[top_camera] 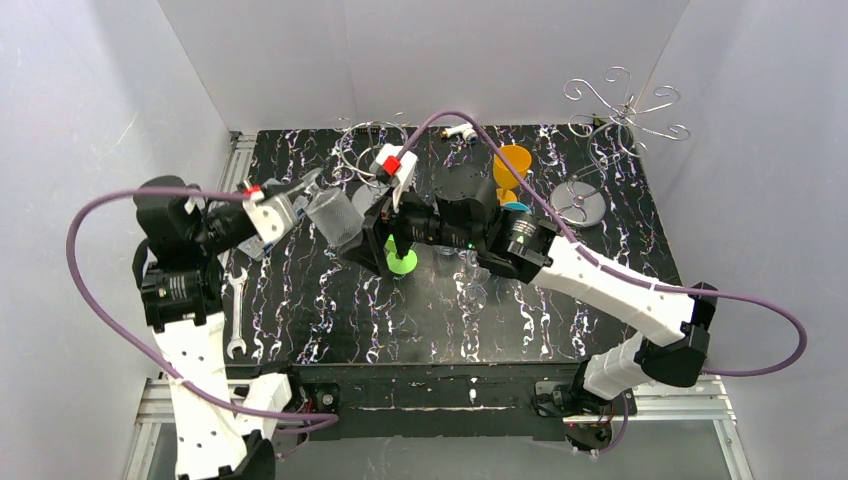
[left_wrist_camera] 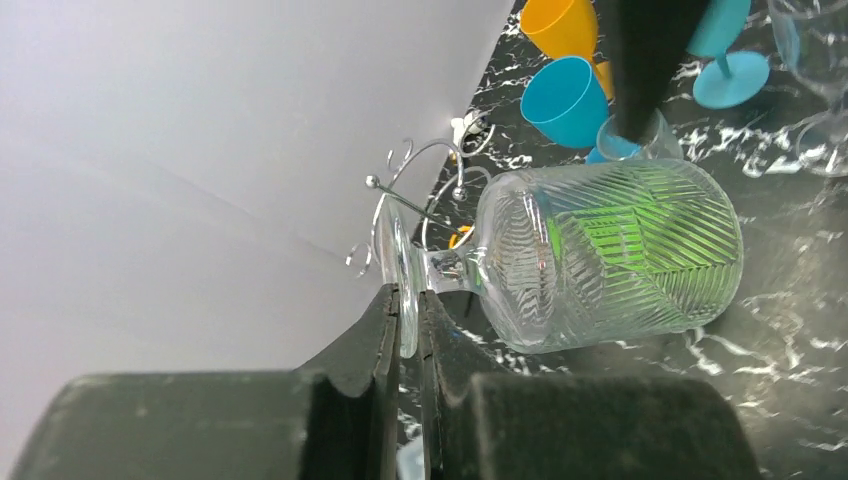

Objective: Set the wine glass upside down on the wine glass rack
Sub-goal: Turn the wine glass upside down at the wine rack.

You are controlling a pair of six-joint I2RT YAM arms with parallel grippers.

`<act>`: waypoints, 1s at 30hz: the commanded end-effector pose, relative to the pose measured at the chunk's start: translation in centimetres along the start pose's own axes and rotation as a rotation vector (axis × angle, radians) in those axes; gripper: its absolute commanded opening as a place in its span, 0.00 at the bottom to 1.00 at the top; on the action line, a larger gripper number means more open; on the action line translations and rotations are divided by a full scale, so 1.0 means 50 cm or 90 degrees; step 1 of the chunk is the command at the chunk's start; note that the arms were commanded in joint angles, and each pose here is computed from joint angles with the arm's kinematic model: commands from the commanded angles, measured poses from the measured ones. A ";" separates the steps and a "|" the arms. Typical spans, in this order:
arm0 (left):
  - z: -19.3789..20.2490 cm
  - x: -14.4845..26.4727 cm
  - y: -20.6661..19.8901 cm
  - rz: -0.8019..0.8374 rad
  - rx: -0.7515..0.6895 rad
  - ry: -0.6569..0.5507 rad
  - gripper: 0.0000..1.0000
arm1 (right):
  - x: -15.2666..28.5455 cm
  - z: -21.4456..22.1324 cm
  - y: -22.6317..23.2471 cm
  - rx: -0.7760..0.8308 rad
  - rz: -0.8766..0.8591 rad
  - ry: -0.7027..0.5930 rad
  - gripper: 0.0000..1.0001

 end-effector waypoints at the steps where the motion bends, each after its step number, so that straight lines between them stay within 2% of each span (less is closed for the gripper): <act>1: -0.071 0.017 -0.020 0.010 -0.191 -0.087 0.00 | -0.012 -0.059 -0.042 -0.004 0.011 -0.053 0.98; 7: -0.091 0.027 -0.042 0.012 -0.281 -0.114 0.00 | -0.055 -0.042 -0.028 -0.053 -0.089 -0.056 0.98; 14: -0.082 0.023 -0.042 0.013 -0.289 -0.109 0.00 | -0.072 -0.026 0.017 -0.072 -0.215 -0.067 0.98; 22: -0.085 0.022 -0.030 0.010 -0.270 -0.107 0.00 | -0.115 0.017 -0.017 -0.089 -0.179 -0.044 0.97; 24: -0.081 0.020 -0.028 0.009 -0.265 -0.104 0.00 | -0.120 0.020 -0.028 -0.091 -0.158 -0.050 0.85; 30: -0.060 0.010 -0.013 0.006 -0.216 -0.086 0.01 | -0.109 0.025 -0.066 -0.071 -0.074 -0.066 0.34</act>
Point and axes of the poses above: each gripper's point midway between its finger pads, its own x axis back along the fingers, its own y axis along the line the jaws close on, z = x × y, the point moved 3 cm from there along x, back along the fingers, and after that the axes turned 6 degrees about -x, right-handed, at the moved point
